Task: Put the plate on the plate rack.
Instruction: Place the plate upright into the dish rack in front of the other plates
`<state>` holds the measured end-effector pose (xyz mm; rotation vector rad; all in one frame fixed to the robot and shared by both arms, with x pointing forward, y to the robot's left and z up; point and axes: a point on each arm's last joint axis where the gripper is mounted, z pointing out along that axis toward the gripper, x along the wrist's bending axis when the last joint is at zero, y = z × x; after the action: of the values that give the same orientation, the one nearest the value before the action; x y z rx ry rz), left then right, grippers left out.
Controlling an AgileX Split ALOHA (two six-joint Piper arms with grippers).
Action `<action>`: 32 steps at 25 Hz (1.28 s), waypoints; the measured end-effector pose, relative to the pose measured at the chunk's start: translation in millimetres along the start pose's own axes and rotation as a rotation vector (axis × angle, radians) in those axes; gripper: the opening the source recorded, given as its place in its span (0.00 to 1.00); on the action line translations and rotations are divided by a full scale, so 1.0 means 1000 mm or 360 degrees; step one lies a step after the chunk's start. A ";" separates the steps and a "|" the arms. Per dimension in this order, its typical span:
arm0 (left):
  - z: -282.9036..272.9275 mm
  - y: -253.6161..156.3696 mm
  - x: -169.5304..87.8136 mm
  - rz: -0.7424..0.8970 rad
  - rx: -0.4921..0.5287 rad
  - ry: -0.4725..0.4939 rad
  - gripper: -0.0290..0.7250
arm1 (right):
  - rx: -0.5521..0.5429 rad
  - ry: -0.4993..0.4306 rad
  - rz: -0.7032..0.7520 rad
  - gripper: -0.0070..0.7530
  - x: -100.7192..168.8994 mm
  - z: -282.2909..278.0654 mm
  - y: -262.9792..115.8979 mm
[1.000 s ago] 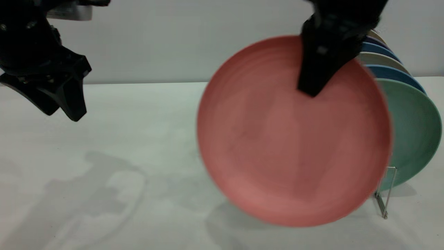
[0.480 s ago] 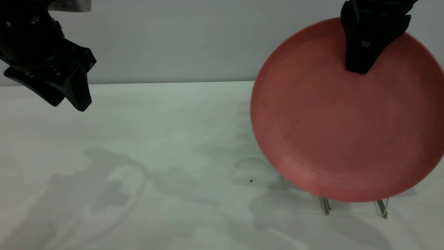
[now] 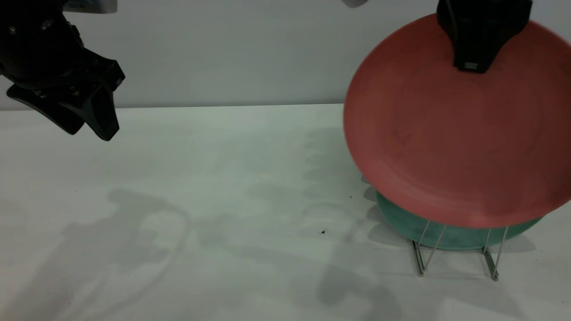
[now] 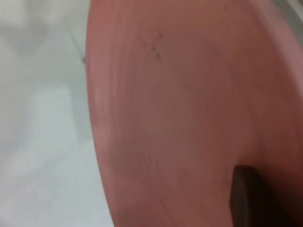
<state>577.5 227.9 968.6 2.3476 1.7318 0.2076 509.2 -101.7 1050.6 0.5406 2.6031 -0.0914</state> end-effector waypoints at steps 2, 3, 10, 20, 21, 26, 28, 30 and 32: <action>0.000 0.000 0.000 0.0000 0.0000 0.0000 0.68 | 0.0022 -0.0019 0.0002 0.14 0.001 0.000 -0.001; 0.000 0.000 0.000 0.0000 0.0000 0.0000 0.68 | 0.0028 -0.0030 0.0008 0.14 0.001 0.000 -0.001; 0.000 0.000 0.000 0.0000 0.0000 0.0000 0.68 | 0.0051 -0.0095 0.0021 0.14 -0.002 0.001 -0.003; 0.000 0.000 0.000 0.0000 0.0000 0.0000 0.68 | -0.0011 -0.0154 -0.0005 0.14 -0.006 0.001 0.001; 0.000 0.000 0.000 0.0000 0.0000 0.0000 0.68 | -0.0010 -0.0158 -0.0007 0.14 -0.006 0.001 0.001; 0.000 0.000 0.000 0.0000 0.0000 0.0000 0.68 | 0.0000 -0.0163 -0.0022 0.14 -0.006 0.001 0.000; 0.000 0.000 0.000 0.0002 0.0000 0.0000 0.68 | 0.0019 -0.0159 -0.0043 0.14 -0.006 0.001 -0.001; 0.000 0.000 0.000 0.0002 0.0000 0.0000 0.68 | 0.0034 -0.0161 -0.0048 0.14 -0.007 0.001 -0.002; 0.000 0.000 0.000 0.0002 -0.0005 0.0001 0.68 | 0.0043 -0.0154 -0.0028 0.14 -0.010 0.003 -0.004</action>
<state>577.7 227.9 968.6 2.3465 1.7293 0.2107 516.7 -109.4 1052.5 0.5100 2.5162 -0.1553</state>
